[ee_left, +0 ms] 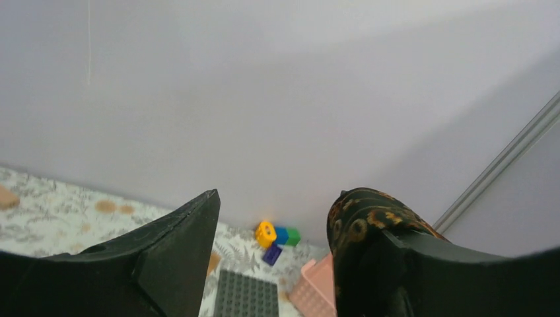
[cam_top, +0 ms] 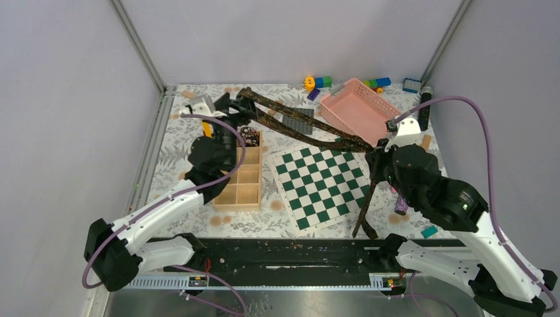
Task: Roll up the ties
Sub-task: Flatten out the tie at the center of the board.
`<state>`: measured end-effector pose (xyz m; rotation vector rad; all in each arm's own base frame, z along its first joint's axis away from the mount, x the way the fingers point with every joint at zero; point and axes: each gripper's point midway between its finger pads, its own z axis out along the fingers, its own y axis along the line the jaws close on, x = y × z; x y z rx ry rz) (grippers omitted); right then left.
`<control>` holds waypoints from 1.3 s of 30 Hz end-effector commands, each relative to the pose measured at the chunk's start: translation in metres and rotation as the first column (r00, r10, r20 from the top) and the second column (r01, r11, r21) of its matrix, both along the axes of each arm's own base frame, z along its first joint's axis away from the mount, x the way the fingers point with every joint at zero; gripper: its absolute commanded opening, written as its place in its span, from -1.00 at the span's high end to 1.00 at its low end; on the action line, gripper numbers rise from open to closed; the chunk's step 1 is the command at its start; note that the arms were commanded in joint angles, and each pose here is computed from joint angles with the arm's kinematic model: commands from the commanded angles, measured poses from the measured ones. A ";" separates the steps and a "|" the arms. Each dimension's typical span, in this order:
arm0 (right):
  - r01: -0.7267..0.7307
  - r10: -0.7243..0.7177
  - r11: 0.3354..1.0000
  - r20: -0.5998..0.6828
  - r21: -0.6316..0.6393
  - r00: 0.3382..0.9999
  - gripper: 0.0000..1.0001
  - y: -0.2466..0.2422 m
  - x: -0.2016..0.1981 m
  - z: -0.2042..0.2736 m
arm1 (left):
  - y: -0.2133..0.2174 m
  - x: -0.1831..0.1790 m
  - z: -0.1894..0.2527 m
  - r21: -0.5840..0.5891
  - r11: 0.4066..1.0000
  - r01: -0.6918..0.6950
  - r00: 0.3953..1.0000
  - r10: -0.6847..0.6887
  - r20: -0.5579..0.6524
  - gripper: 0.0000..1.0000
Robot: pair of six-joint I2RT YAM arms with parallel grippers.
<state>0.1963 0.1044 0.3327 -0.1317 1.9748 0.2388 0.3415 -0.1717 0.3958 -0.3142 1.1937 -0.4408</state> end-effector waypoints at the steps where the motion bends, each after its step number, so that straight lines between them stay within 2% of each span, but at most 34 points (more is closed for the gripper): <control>1: 0.052 -0.056 0.995 0.042 0.089 0.998 1.00 0.006 0.010 0.001 | 0.026 -0.011 0.080 -0.055 0.998 0.007 0.992 0.000 0.123 -0.38; 5: -0.013 0.011 0.994 0.015 0.110 1.000 1.00 0.030 0.015 -0.021 | 0.031 -0.020 0.130 -0.072 0.997 0.042 0.979 -0.027 0.203 -0.35; 9: -0.098 0.099 0.989 -0.009 0.114 0.995 1.00 0.056 0.019 -0.040 | 0.026 -0.029 0.179 -0.050 0.995 0.091 0.956 -0.073 0.285 -0.24; 13: -0.188 0.190 0.975 -0.010 0.115 0.982 1.00 0.083 0.026 -0.052 | 0.012 -0.043 0.223 -0.015 0.983 0.185 0.913 -0.166 0.372 0.15; 15: -0.239 0.241 0.963 0.002 0.125 0.971 1.00 0.097 0.028 -0.053 | 0.002 -0.047 0.234 0.000 0.971 0.240 0.893 -0.221 0.393 0.30; 18: -0.316 0.315 0.938 0.030 0.146 0.949 1.00 0.117 0.030 -0.050 | -0.012 -0.055 0.249 0.043 0.950 0.310 0.856 -0.298 0.423 0.63; 21: -0.389 0.385 0.909 0.051 0.152 0.921 0.79 0.133 0.029 -0.040 | -0.027 -0.066 0.267 0.112 0.920 0.375 0.810 -0.384 0.443 0.85; 23: -0.447 0.441 0.881 0.075 0.153 0.895 0.53 0.142 0.025 -0.028 | -0.036 -0.072 0.278 0.159 0.897 0.412 0.783 -0.437 0.443 0.92; 25: -0.480 0.465 0.862 0.125 0.161 0.876 0.18 0.144 0.021 -0.008 | -0.045 -0.081 0.293 0.206 0.868 0.453 0.742 -0.495 0.453 1.00; 30: -0.550 0.499 0.825 0.287 0.133 0.818 -0.43 0.133 0.007 0.053 | -0.063 -0.103 0.332 0.282 0.788 0.548 0.640 -0.611 0.465 1.00; 34: -0.624 0.557 0.778 0.383 0.069 0.737 -0.60 0.123 -0.014 0.095 | -0.076 -0.116 0.345 0.316 0.718 0.621 0.569 -0.689 0.449 1.00; 39: -0.616 0.554 0.787 0.439 -0.001 0.707 -0.64 0.110 -0.019 0.130 | -0.088 -0.127 0.344 0.336 0.631 0.699 0.490 -0.765 0.417 1.00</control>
